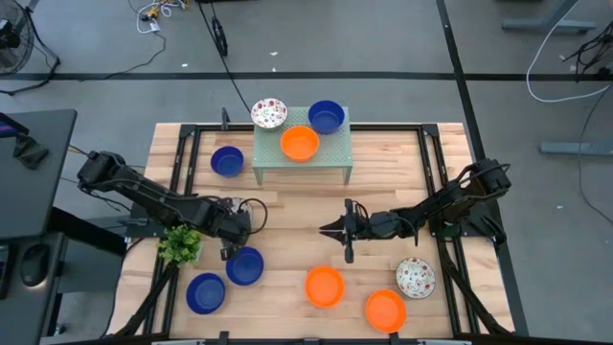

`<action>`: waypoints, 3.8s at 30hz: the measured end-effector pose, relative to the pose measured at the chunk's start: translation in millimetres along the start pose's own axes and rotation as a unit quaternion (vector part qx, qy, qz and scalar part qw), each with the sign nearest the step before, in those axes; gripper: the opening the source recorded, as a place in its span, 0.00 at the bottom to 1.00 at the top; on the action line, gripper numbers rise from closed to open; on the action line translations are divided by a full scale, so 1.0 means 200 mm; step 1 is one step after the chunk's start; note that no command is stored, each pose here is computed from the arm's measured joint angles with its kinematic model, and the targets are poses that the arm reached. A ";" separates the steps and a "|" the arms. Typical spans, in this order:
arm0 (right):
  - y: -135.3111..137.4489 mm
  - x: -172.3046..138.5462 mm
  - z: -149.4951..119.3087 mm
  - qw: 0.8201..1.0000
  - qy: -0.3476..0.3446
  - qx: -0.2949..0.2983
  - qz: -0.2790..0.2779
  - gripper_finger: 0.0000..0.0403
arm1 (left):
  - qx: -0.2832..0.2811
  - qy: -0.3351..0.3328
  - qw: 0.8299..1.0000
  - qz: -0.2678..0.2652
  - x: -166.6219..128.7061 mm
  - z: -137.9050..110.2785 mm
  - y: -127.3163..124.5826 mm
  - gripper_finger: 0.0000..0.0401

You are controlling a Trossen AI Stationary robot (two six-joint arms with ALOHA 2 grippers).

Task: Pick & Place Mini bowls
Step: Stack the white patterned bowl on the white patterned bowl on the shelf

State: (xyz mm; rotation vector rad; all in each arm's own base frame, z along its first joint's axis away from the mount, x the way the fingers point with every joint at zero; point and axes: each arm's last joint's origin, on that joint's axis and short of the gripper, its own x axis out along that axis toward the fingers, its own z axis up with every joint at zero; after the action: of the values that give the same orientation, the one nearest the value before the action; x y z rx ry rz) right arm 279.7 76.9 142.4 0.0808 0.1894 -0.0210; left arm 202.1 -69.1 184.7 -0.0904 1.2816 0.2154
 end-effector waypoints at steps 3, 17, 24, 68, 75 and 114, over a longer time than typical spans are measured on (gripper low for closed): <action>0.00 0.00 0.00 1.000 0.000 0.000 0.000 0.12 | -0.002 -0.006 1.000 -0.004 -0.01 0.01 -0.01 0.02; 0.00 0.00 0.00 1.000 0.000 0.000 0.000 0.12 | -0.011 -0.070 0.997 -0.016 -0.20 0.17 -0.05 0.00; 0.00 0.00 0.00 1.000 0.000 0.005 0.000 0.12 | -0.011 -0.073 0.997 0.000 -0.18 0.16 -0.04 0.00; 0.00 0.00 0.00 1.000 -0.002 0.005 0.000 0.12 | 0.032 -0.067 0.997 0.025 0.04 0.23 -0.14 0.17; 0.00 0.00 0.00 1.000 -0.003 0.007 0.001 0.12 | 0.033 -0.058 0.997 0.026 0.07 0.24 -0.14 0.17; 0.00 0.00 -0.01 1.000 0.007 0.006 -0.001 0.12 | 0.065 -0.021 0.994 0.081 -0.35 0.46 -0.14 0.02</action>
State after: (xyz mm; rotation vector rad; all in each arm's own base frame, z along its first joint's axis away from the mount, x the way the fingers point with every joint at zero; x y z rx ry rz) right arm 279.6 76.9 141.0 0.0920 0.2043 -0.0237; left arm 276.6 -86.0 275.9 0.1285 1.2592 0.2708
